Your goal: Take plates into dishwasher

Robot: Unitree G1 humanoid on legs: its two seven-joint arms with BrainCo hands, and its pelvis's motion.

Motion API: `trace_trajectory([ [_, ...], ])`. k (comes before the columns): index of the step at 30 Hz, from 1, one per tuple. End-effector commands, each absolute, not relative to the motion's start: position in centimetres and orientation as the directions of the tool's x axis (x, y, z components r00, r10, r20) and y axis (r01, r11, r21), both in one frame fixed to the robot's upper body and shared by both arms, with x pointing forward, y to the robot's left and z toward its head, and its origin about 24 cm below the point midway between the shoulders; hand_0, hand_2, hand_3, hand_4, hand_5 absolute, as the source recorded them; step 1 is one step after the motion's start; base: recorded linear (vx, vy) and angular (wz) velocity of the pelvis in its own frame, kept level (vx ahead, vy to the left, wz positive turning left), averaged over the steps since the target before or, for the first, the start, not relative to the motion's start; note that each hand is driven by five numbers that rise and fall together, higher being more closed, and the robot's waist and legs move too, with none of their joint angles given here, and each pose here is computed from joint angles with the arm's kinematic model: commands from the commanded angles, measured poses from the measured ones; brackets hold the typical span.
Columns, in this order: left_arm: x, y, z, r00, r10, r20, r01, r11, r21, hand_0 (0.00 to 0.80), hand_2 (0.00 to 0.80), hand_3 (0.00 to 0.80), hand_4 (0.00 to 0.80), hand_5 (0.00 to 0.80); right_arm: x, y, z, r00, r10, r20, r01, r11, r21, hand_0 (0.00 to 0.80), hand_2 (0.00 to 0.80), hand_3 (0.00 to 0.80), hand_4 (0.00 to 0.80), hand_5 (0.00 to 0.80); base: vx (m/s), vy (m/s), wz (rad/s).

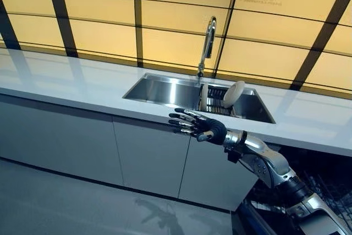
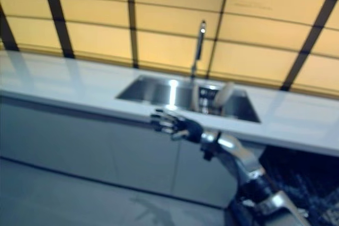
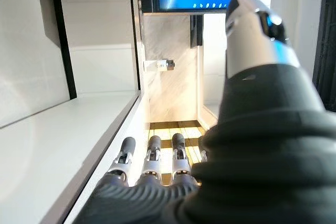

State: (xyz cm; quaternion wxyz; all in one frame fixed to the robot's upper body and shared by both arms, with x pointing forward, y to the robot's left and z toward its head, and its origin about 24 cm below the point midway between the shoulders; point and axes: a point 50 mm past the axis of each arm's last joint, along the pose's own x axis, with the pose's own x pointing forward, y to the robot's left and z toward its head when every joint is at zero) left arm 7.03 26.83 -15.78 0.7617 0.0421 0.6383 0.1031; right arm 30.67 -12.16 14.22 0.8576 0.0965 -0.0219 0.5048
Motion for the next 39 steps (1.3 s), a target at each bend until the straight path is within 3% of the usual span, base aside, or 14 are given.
trace_trajectory([
  [1,7.5,27.1,-15.6,0.146,0.237,-0.960,-0.055,0.971,0.231,0.000,0.000,0.000,0.000,0.000,32.5,-14.7,19.7,0.560,0.773,0.297,-0.822,0.564,0.081,0.000,0.000,0.000,0.000,0.000,0.243,-0.193,0.67],
  [7,6.3,27.0,-15.8,0.092,0.231,-0.969,-0.101,0.970,0.222,0.000,0.000,0.000,0.000,0.000,33.4,-15.7,19.8,0.650,0.683,0.333,-0.746,0.657,0.110,0.000,0.000,0.000,0.000,0.000,0.103,-0.101,0.34],
  [15,5.6,27.2,-15.9,0.088,0.246,-0.965,-0.165,0.959,0.230,0.000,0.000,0.000,0.000,0.000,33.5,-18.3,20.2,0.729,0.587,0.353,-0.658,0.744,0.121,0.000,0.000,0.000,0.000,0.000,0.032,-0.010,-0.18],
  [19,5.6,27.3,-15.9,0.094,0.255,-0.962,-0.180,0.955,0.235,0.000,0.000,0.000,0.000,0.000,33.6,-21.1,20.8,0.801,0.456,0.387,-0.547,0.821,0.164,0.000,0.000,0.000,0.000,0.000,0.021,0.017,-0.26],
  [30,5.6,27.6,-15.8,0.097,0.266,-0.959,-0.188,0.951,0.245,0.000,0.000,0.000,0.000,0.000,32.9,-25.7,22.5,0.846,0.281,0.452,-0.395,0.901,0.179,0.000,0.000,0.000,0.000,0.000,0.029,0.033,-0.13],
  [39,6.0,27.5,-15.8,0.125,0.253,-0.959,-0.171,0.958,0.230,0.000,0.000,0.000,0.000,0.000,33.5,-28.4,21.6,0.923,0.140,0.358,-0.210,0.964,0.164,0.000,0.000,0.000,0.000,0.000,0.058,-0.012,-0.07],
])
